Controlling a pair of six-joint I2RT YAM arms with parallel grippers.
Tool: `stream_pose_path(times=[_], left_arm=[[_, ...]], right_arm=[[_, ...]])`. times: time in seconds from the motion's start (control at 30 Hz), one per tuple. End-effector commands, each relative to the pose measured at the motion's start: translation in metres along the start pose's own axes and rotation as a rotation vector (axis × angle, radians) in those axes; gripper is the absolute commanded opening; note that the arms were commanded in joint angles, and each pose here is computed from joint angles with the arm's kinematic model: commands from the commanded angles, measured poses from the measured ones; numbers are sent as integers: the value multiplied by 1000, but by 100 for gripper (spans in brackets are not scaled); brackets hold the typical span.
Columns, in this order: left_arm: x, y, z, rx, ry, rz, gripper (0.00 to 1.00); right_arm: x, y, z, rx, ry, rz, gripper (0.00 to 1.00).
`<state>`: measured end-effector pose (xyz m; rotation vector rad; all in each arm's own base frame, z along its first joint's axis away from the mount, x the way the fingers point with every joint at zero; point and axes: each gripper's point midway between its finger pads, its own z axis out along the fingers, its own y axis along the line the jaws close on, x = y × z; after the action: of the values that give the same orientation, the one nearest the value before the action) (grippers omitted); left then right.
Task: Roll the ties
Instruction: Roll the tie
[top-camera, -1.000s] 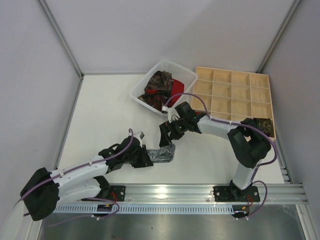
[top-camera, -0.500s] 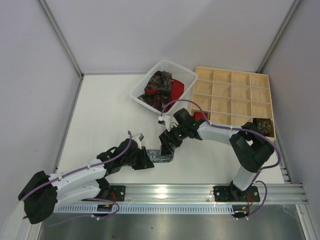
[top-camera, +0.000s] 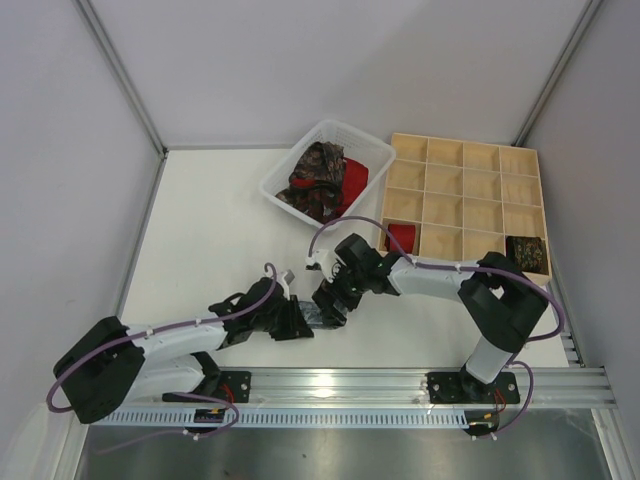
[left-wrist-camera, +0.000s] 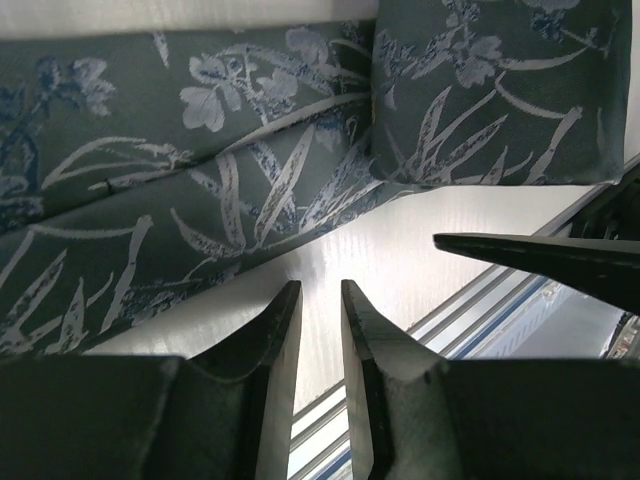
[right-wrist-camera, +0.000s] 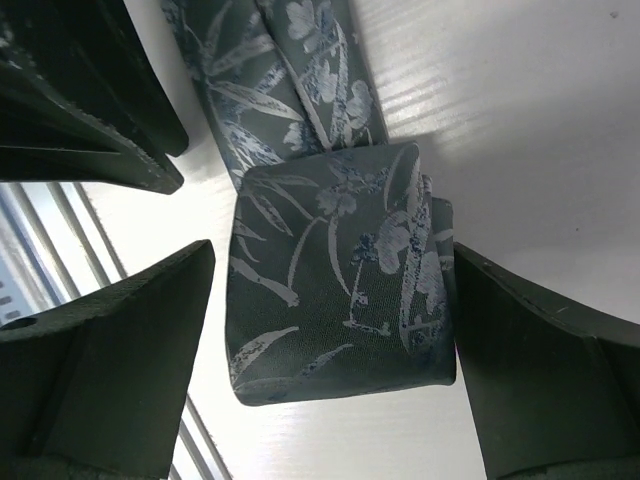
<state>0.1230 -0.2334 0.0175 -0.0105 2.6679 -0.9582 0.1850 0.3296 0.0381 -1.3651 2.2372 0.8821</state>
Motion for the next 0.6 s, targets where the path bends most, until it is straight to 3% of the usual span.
stream_pose_path(times=[0.0,0.33,0.57], left_arm=[[-14,-16,4,44,-39,18,28],[-10,-4,14,2,-24,7,27],[-13,0,14,1,-29,-5,28]], right_arm=[[-4,-8,-2,71,-18,-64,100],[7,2,6,114,41,-134,100],[18,-2,8,195,80,-158,91]])
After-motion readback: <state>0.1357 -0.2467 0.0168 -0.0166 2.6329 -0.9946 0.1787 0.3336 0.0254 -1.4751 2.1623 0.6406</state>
